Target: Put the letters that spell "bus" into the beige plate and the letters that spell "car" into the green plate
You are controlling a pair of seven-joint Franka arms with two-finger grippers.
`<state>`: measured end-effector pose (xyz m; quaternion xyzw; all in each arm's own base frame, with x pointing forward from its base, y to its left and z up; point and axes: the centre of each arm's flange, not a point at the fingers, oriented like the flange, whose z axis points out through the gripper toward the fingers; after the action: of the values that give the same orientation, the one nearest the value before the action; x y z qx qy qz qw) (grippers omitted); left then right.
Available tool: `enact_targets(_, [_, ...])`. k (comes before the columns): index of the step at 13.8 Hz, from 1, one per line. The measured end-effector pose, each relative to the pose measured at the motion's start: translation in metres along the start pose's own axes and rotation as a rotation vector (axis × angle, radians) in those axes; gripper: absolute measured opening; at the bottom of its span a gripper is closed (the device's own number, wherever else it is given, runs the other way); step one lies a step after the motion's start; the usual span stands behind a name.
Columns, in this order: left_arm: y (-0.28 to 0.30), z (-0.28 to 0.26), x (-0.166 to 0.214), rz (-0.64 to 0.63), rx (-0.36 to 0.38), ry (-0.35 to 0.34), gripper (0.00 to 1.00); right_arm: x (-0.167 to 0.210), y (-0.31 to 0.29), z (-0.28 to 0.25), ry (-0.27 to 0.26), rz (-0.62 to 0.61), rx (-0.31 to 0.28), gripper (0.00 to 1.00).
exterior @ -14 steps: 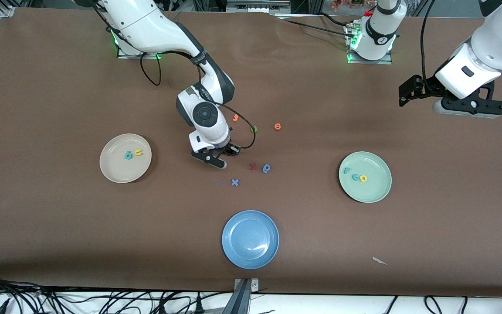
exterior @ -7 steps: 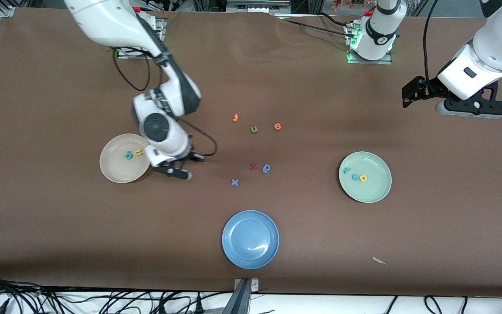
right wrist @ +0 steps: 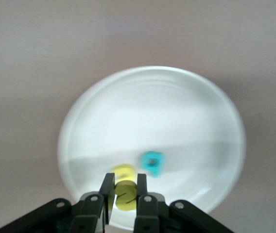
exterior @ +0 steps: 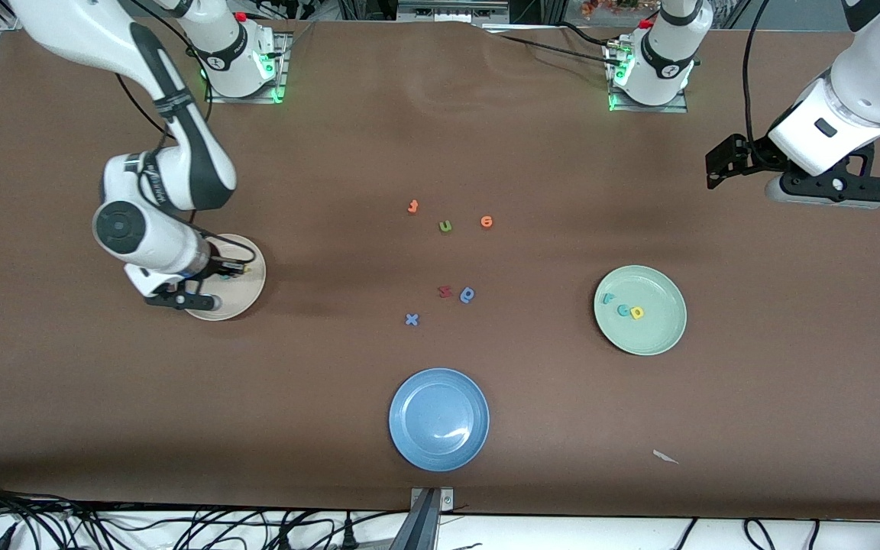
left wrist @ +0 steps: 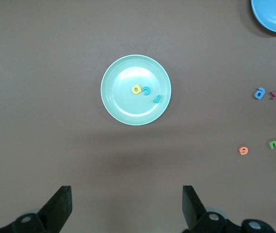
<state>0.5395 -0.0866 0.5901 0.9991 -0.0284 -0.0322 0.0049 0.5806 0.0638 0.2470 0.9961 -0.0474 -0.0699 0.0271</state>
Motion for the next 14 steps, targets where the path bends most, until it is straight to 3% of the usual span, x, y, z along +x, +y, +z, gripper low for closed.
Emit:
enact_targets(4, [-0.004,0.0,0.0,-0.006,0.0,-0.002,1.0,0.003,0.017,-0.009,0.017,0.033,0.006,0.57])
enact_targets(8, [-0.004,0.001,0.0,-0.006,0.0,-0.004,1.0,0.013,0.013,-0.087,0.022,0.035,-0.007,0.98])
enact_targets(11, [-0.003,0.001,0.0,-0.003,0.0,-0.005,1.0,0.018,0.029,-0.151,0.049,0.043,-0.022,1.0])
enact_targets(14, [-0.002,0.001,0.0,-0.002,0.0,-0.005,1.0,0.008,0.054,-0.203,0.016,0.02,0.0,1.0])
